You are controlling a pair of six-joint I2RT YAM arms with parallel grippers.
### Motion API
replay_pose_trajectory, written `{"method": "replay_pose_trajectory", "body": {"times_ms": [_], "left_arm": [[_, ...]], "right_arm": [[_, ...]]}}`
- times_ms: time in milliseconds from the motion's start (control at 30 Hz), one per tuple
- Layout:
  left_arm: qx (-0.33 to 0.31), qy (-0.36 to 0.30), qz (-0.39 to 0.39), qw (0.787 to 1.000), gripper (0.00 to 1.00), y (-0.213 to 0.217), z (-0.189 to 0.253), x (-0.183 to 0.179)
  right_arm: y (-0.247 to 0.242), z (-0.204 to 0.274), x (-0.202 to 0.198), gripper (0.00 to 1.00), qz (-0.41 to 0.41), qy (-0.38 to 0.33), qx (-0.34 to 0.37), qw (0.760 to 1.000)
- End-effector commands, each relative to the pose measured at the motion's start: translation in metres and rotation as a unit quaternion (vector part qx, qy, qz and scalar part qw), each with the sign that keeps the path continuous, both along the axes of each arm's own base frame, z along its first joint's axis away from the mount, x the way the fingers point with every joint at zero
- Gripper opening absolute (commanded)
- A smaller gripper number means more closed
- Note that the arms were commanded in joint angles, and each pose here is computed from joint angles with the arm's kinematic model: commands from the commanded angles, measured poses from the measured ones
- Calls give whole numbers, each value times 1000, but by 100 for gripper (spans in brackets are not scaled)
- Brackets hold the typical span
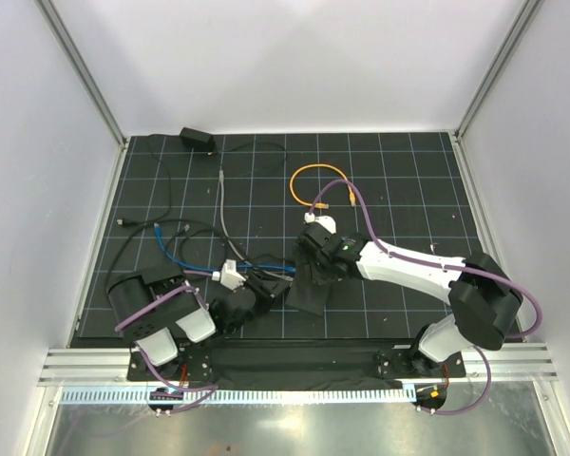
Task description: Pull the plug from the switch port
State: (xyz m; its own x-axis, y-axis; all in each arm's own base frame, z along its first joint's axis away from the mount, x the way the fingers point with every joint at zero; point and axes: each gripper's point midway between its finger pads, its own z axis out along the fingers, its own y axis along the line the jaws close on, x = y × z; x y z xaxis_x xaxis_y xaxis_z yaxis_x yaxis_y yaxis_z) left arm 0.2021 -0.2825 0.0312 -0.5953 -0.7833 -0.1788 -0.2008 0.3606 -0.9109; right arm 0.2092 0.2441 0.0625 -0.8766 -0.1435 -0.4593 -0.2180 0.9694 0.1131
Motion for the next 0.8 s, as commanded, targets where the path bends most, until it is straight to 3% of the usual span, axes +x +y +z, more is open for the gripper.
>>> {"method": "replay_pose_trajectory", "body": {"times_ms": [0, 400, 767], "left_arm": [[-23, -8, 15, 1000, 41, -7, 8, 7], [-28, 42, 57, 997, 38, 2, -19, 0], [-20, 33, 82, 996, 36, 5, -22, 9]], "right_arm": [[10, 10, 11, 92, -9, -16, 19, 1000], [11, 8, 12, 92, -10, -14, 20, 1000], [9, 9, 13, 92, -11, -16, 19, 1000]]}}
